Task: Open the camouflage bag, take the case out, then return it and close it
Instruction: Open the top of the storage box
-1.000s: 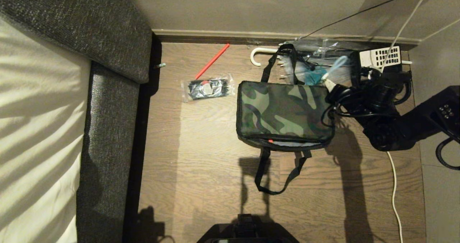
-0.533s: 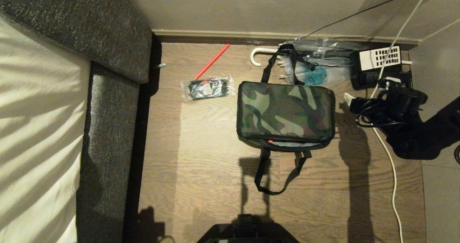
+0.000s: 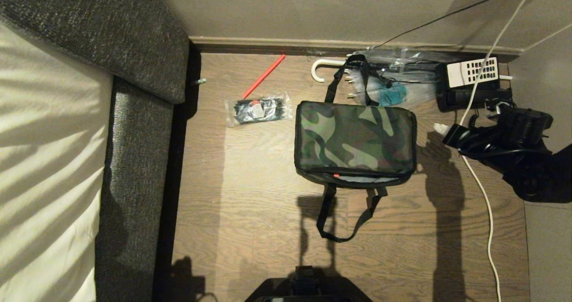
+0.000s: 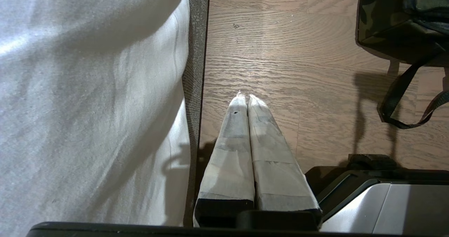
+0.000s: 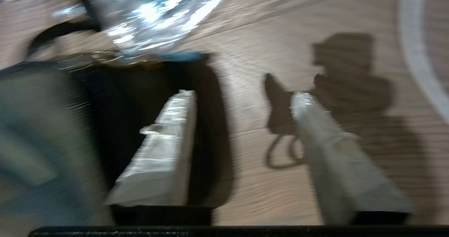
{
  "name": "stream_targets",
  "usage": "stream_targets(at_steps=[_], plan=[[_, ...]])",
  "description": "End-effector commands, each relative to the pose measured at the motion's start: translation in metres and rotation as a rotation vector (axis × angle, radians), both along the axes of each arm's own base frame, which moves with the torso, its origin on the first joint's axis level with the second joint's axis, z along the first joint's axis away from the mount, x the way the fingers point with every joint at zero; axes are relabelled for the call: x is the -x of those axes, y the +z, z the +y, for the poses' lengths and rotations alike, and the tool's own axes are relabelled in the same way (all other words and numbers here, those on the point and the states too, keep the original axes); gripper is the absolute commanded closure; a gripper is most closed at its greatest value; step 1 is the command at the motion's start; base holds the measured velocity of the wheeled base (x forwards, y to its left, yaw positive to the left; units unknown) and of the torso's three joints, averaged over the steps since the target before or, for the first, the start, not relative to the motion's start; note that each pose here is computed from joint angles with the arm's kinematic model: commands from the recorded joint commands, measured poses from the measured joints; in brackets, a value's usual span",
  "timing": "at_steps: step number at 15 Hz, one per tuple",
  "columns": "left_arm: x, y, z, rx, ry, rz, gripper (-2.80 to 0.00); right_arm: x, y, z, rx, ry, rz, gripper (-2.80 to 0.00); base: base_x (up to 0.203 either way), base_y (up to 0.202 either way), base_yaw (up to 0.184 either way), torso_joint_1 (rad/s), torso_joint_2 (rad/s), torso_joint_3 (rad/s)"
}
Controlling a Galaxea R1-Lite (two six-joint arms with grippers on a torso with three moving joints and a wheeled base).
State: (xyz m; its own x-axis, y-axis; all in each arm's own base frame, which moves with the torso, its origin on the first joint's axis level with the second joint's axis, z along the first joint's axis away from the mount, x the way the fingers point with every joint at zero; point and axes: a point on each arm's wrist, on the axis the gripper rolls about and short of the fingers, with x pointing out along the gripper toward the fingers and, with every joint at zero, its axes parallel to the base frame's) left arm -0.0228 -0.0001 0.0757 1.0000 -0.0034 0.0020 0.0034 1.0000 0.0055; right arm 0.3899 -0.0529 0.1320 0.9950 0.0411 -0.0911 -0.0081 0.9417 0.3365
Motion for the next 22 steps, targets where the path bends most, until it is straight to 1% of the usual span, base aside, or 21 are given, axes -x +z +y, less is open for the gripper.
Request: stream_targets(at_steps=[1, 2, 3, 4, 5, 6, 7, 8, 9, 10, 11, 12, 13, 14, 16, 18, 20, 21, 22], plan=[[0.000, -0.001, 0.000, -0.001, 0.000, 0.001, 0.00, 0.005, 0.008, 0.013, -0.027, 0.032, -0.006, 0.00, 0.000, 0.000, 0.000, 0.000, 0.00, 0.000], [0.000, 0.000, 0.000, -0.001, 0.000, 0.001, 0.00, 0.006, 0.006, 0.020, -0.036, 0.048, 0.028, 0.00, 0.000, 0.000, 0.000, 0.000, 0.00, 0.000], [0.000, 0.000, 0.000, -0.001, 0.000, -0.001, 0.00, 0.006, 0.003, 0.030, -0.032, 0.073, 0.082, 0.00, 0.000, 0.000, 0.000, 0.000, 0.00, 0.000], [0.000, 0.000, 0.000, -0.001, 0.000, -0.001, 0.00, 0.009, 0.003, 0.034, -0.016, 0.089, 0.117, 0.00, 0.000, 0.000, 0.000, 0.000, 0.00, 0.000], [0.000, 0.000, 0.000, -0.001, 0.000, 0.000, 0.00, 0.012, -0.001, 0.038, 0.024, 0.105, 0.155, 0.00, 0.000, 0.000, 0.000, 0.000, 0.00, 0.000], [0.000, 0.000, 0.000, -0.001, 0.000, -0.001, 0.00, 0.015, -0.009, 0.045, 0.074, 0.134, 0.220, 0.00, 0.000, 0.000, 0.000, 0.000, 0.00, 0.000], [0.000, -0.001, 0.000, -0.001, 0.000, 0.001, 0.00, 0.019, -0.016, 0.045, 0.141, 0.153, 0.285, 0.00, 0.000, 0.000, 0.000, 0.000, 0.00, 0.000], [0.000, 0.000, 0.000, -0.001, 0.000, 0.001, 0.00, 0.023, -0.019, 0.041, 0.218, 0.166, 0.332, 0.00, 0.000, 0.000, 0.000, 0.000, 0.00, 0.000], [0.000, -0.001, 0.000, -0.001, 0.000, 0.001, 0.00, 0.026, -0.019, 0.036, 0.289, 0.176, 0.355, 0.00, 0.000, 0.000, 0.000, 0.000, 0.00, 0.000], [0.000, 0.000, 0.000, -0.001, 0.000, -0.001, 0.00, 0.029, -0.013, 0.035, 0.319, 0.178, 0.337, 0.00, 0.000, 0.000, 0.000, 0.000, 0.00, 0.000], [0.000, 0.000, 0.000, -0.001, 0.000, 0.001, 0.00, 0.031, -0.008, 0.034, 0.322, 0.179, 0.305, 0.00, 0.000, 0.000, 0.000, 0.000, 0.00, 0.000], [0.000, 0.000, 0.000, -0.001, 0.000, 0.001, 0.00, 0.032, -0.008, 0.034, 0.339, 0.193, 0.291, 0.00, 0.000, 0.000, 0.000, 0.000, 0.00, 0.000], [0.000, 0.000, 0.000, -0.001, 0.000, -0.001, 0.00, 0.033, -0.010, 0.034, 0.383, 0.203, 0.282, 0.00, 0.000, 0.000, 0.000, 0.000, 0.00, 0.000], [0.000, 0.000, 0.000, -0.001, 0.000, -0.001, 0.00, 0.034, -0.009, 0.035, 0.386, 0.209, 0.272, 0.00, 0.000, 0.000, 0.000, 0.000, 0.00, 0.000], [0.000, 0.000, 0.000, -0.001, 0.000, -0.001, 0.00, 0.034, -0.009, 0.035, 0.346, 0.279, 0.262, 0.00, 0.000, 0.000, 0.000, 0.000, 0.00, 0.000], [0.000, 0.000, 0.000, -0.001, 0.000, -0.001, 0.00, 0.036, -0.014, 0.029, 0.352, 0.263, 0.299, 0.00, 0.000, 0.000, 0.000, 0.000, 0.00, 0.000], [0.000, 0.000, 0.000, 0.000, 0.000, 0.002, 0.00, 0.038, -0.015, 0.019, 0.396, 0.247, 0.310, 0.00, 0.000, 0.000, 0.000, 0.000, 0.00, 0.000], [0.000, 0.000, 0.000, -0.001, 0.000, 0.000, 0.00, 0.038, -0.013, 0.016, 0.394, 0.241, 0.301, 0.00, 0.000, 0.000, 0.000, 0.000, 0.00, 0.000], [0.000, -0.001, 0.000, -0.001, 0.000, 0.001, 0.00, 0.037, -0.009, 0.017, 0.377, 0.244, 0.276, 0.00, 0.000, 0.000, 0.000, 0.000, 0.00, 0.000]])
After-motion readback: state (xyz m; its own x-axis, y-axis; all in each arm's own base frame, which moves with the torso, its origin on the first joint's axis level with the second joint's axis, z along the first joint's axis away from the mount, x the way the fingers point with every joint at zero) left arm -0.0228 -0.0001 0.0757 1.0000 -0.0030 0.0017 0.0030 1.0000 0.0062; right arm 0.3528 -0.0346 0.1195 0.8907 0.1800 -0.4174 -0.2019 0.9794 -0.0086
